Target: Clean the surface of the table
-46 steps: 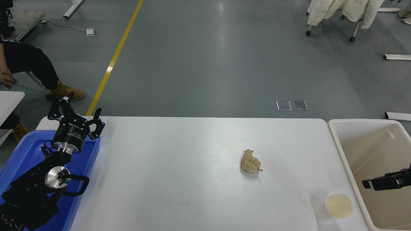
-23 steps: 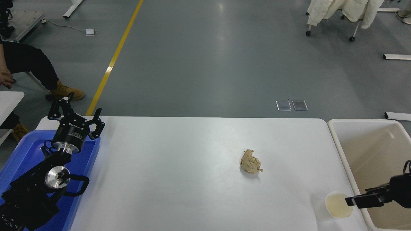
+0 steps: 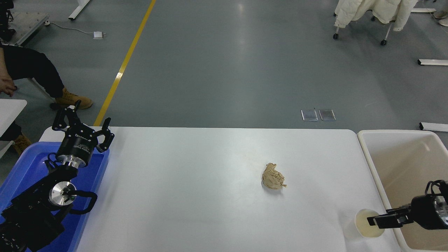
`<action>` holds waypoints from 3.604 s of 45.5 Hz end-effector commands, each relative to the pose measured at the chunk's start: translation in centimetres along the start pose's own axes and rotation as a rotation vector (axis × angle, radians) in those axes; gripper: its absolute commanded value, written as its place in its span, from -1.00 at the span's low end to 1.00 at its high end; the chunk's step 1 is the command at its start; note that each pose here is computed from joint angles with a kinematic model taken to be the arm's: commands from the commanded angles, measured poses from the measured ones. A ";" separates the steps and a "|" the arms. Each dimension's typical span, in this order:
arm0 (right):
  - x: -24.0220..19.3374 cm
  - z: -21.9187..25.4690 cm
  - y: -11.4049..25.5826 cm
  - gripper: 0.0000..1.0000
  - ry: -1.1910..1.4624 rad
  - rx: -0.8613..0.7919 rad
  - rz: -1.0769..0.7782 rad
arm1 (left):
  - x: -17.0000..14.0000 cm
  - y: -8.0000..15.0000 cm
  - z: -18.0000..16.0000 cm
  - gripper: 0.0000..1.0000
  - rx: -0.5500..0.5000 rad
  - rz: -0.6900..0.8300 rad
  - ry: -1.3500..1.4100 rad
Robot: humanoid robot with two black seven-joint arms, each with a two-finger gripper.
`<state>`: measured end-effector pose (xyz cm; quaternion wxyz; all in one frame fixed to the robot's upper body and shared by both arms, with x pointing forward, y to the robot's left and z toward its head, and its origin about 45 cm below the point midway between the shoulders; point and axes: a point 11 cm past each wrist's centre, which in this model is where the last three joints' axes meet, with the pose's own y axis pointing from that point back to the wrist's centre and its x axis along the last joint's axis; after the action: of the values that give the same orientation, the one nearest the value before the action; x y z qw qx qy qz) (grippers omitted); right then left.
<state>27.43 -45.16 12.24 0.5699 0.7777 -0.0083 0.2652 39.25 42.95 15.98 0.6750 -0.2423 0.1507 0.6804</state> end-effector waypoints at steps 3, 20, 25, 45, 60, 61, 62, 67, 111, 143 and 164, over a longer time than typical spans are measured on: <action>-0.4 0.4 -1.0 -0.64 0.008 -0.006 0.024 | 0.0 0.0 0.0 1.00 0.000 -0.001 0.001; 0.6 1.0 -0.4 -1.00 0.023 -0.009 0.057 | 0.0 0.0 0.0 1.00 0.000 0.000 0.000; 1.2 0.9 -0.3 -1.00 0.024 -0.001 0.073 | 0.0 0.0 0.0 1.00 0.000 -0.001 0.001; 11.3 -1.4 4.1 -1.00 -0.003 0.115 0.403 | 0.0 0.0 0.0 1.00 0.000 0.000 0.000; 21.1 -3.5 10.4 -1.00 -0.145 0.237 0.710 | 0.0 0.0 0.0 1.00 0.000 -0.001 0.002; 21.4 -3.2 10.9 -1.00 -0.157 0.233 0.730 | 0.0 0.0 0.0 1.00 0.000 0.000 0.000; 21.7 -2.9 11.3 -1.00 -0.170 0.226 0.751 | 0.0 0.0 0.0 1.00 0.000 0.000 0.000; 22.2 0.1 13.1 -1.00 -0.248 0.159 0.842 | 0.0 0.0 0.0 1.00 0.000 -0.001 0.001; 3.8 15.2 6.5 -1.00 -0.825 -0.706 0.760 | 0.0 0.0 0.0 1.00 0.000 -0.001 0.001; -1.9 12.6 -0.2 -0.86 -0.976 -0.707 0.653 | 0.0 0.0 0.0 1.00 0.000 -0.001 0.001; -2.5 12.7 -0.1 0.94 -0.949 -0.741 0.683 | 0.0 0.0 0.0 1.00 0.000 -0.001 0.001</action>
<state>30.74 -57.14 8.69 0.6148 0.5255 -0.5873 0.0315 39.25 42.92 15.98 0.6754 -0.2426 0.1509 0.6798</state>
